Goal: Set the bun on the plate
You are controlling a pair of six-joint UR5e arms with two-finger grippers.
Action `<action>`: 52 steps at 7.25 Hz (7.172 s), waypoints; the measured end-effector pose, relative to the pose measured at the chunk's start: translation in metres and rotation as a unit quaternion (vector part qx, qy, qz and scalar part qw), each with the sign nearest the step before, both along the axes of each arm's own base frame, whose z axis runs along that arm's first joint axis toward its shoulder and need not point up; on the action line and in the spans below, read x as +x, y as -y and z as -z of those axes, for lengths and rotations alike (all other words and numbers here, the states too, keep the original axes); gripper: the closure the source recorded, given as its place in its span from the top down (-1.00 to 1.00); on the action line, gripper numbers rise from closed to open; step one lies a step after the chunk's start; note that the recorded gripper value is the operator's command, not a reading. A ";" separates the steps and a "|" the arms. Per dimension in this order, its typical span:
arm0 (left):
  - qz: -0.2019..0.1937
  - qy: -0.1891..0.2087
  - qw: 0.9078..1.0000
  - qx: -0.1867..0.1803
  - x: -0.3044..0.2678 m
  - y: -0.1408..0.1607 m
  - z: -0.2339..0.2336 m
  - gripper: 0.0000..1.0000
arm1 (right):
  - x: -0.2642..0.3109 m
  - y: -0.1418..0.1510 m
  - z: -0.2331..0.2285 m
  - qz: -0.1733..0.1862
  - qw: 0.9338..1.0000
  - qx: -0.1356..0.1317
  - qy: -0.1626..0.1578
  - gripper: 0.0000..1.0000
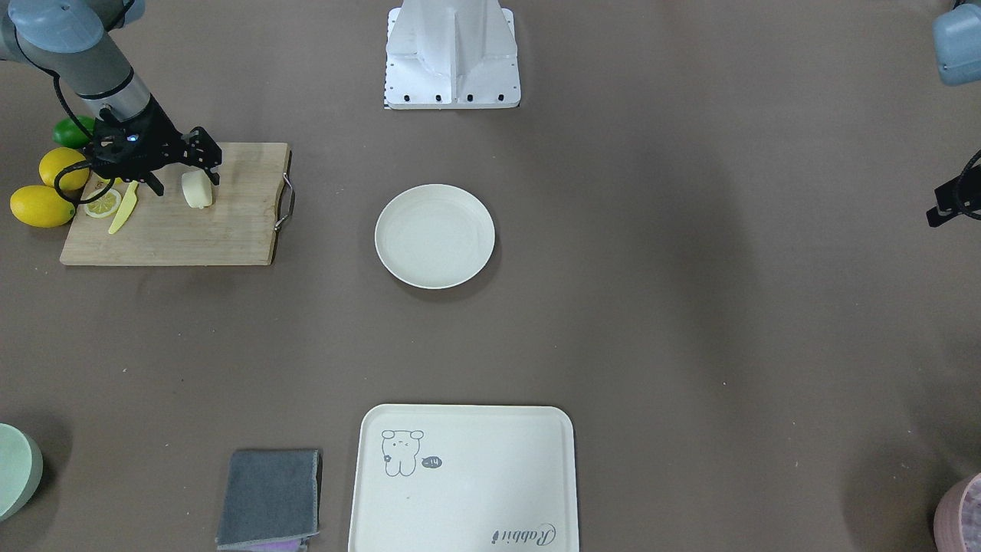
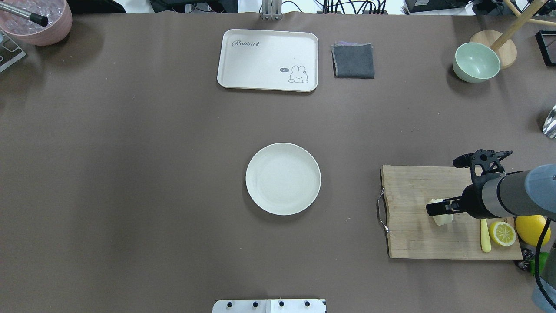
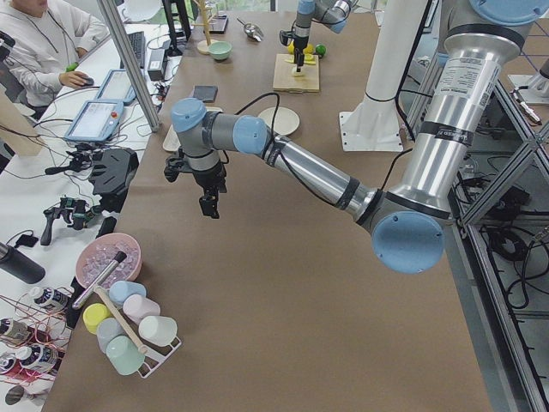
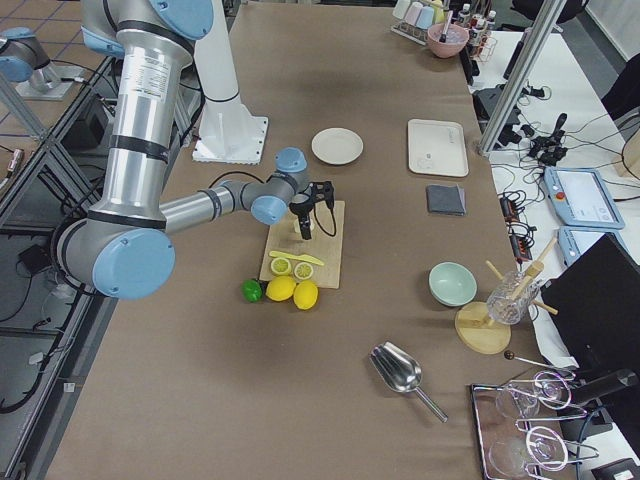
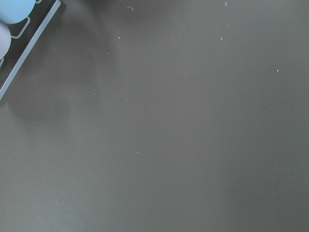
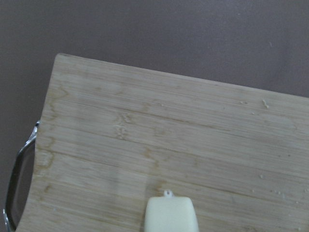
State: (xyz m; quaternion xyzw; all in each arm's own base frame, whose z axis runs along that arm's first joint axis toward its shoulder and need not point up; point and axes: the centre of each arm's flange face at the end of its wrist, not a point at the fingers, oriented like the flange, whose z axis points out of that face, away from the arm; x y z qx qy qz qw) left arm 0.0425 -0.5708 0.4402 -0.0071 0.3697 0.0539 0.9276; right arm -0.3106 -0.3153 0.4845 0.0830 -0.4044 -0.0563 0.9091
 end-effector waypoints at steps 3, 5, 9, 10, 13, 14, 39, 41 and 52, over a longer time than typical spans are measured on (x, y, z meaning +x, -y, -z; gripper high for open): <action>-0.002 0.000 1.000 -0.002 0.002 -0.001 -0.002 0.96 | -0.011 -0.006 -0.015 0.006 1.000 0.000 -0.019 0.46; -0.002 0.001 1.000 -0.004 0.003 -0.002 -0.005 0.96 | -0.015 -0.009 -0.016 0.003 1.000 -0.005 -0.020 -0.63; -0.003 0.001 1.000 -0.005 0.003 -0.002 -0.006 0.96 | -0.025 -0.005 0.000 -0.001 1.000 -0.003 -0.007 -1.00; -0.003 0.001 1.000 -0.006 0.003 -0.002 -0.007 0.96 | -0.039 0.005 0.018 -0.003 1.000 -0.001 -0.002 -1.00; -0.002 0.003 1.000 -0.014 0.002 -0.005 -0.015 0.96 | -0.115 0.060 0.142 -0.032 0.999 -0.022 -0.015 -1.00; -0.002 0.001 1.000 -0.021 0.003 -0.004 -0.021 0.96 | -0.139 0.074 0.181 -0.051 0.998 -0.032 -0.012 -1.00; 0.004 -0.012 1.000 -0.023 -0.134 -0.084 -0.203 0.96 | 0.213 0.225 0.091 0.001 0.999 -0.040 -0.027 1.00; 0.004 -0.012 1.000 -0.021 -0.135 -0.083 -0.202 0.96 | 0.283 0.182 -0.015 0.006 0.995 -0.077 -0.064 1.00; 0.003 -0.012 1.000 -0.023 -0.134 -0.089 -0.206 0.96 | 0.400 0.084 -0.158 0.038 0.988 -0.115 -0.101 1.00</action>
